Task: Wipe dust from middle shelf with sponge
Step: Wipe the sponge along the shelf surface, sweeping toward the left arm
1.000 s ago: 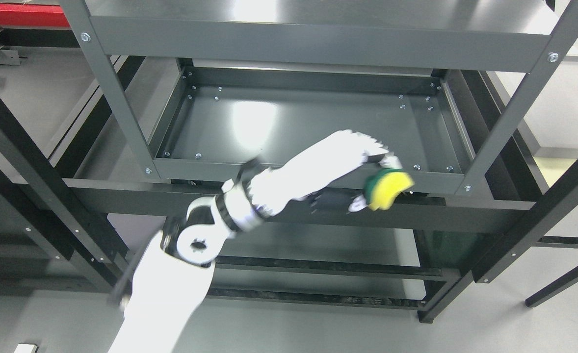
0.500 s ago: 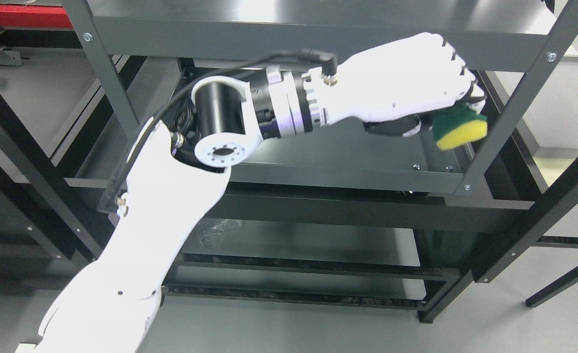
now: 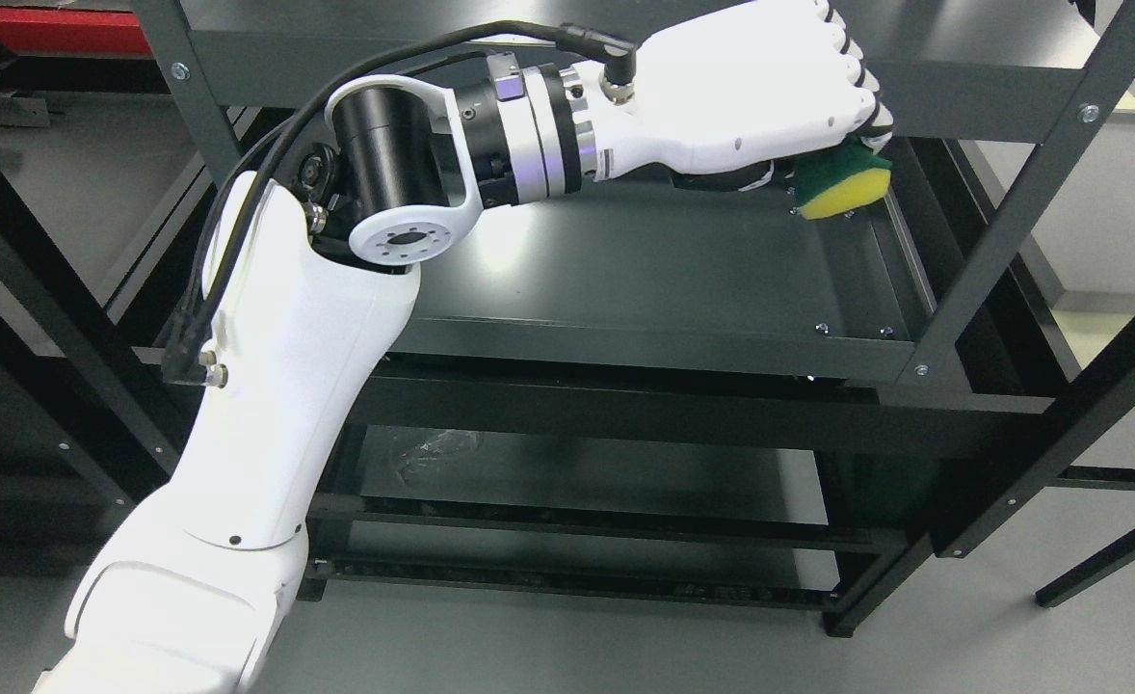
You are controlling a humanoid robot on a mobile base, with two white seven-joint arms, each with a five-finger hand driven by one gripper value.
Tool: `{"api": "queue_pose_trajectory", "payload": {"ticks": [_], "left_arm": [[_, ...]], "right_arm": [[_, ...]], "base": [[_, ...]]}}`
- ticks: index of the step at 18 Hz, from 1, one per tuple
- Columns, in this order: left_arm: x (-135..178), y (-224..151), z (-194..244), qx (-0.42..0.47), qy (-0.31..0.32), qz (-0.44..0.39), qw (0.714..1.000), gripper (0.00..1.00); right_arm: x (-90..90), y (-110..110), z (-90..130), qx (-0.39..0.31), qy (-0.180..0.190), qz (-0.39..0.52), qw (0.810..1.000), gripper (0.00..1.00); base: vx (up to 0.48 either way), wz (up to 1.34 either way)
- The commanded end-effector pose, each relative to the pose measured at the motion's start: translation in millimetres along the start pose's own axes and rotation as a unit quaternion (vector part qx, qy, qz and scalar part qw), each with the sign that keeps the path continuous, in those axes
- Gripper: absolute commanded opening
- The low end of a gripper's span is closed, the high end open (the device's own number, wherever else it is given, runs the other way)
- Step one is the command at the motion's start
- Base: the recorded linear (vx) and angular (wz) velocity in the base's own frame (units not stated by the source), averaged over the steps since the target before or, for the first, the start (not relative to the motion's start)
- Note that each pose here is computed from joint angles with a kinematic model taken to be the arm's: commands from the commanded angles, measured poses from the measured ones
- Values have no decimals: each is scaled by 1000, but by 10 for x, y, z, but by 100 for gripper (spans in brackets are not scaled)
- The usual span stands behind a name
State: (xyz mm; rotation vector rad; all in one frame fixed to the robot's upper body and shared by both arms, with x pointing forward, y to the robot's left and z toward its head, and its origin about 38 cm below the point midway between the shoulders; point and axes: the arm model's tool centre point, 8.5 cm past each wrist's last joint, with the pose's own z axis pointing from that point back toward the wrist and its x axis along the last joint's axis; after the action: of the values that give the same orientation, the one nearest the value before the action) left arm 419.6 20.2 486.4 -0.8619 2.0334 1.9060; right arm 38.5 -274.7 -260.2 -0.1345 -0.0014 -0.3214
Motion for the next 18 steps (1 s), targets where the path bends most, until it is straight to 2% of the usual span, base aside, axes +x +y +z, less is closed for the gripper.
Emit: {"api": "queue_pose_trajectory", "payload": {"ticks": [1, 6, 10, 14, 18], "left_arm": [[-585, 5, 788, 7, 108, 6, 994, 0], [-768, 65, 1357, -1, 144, 60, 988, 0], [-687, -36, 1793, -11, 141, 94, 986, 0], [-811, 172, 2689, -7, 189, 78, 979, 0], [-770, 152, 3218, -15, 225, 85, 970, 0]], "right_arm": [[96, -101, -2, -8, -11, -1, 1000, 100], [96, -101, -2, -8, -11, -1, 1000, 100], [96, -101, -2, -8, -11, -1, 1000, 100], [96, -101, -2, -8, -11, -1, 1000, 100], [96, -101, -2, -8, -11, -1, 1000, 100]], "base": [[0, 0], [0, 0], [0, 0], [0, 0], [0, 0]]}}
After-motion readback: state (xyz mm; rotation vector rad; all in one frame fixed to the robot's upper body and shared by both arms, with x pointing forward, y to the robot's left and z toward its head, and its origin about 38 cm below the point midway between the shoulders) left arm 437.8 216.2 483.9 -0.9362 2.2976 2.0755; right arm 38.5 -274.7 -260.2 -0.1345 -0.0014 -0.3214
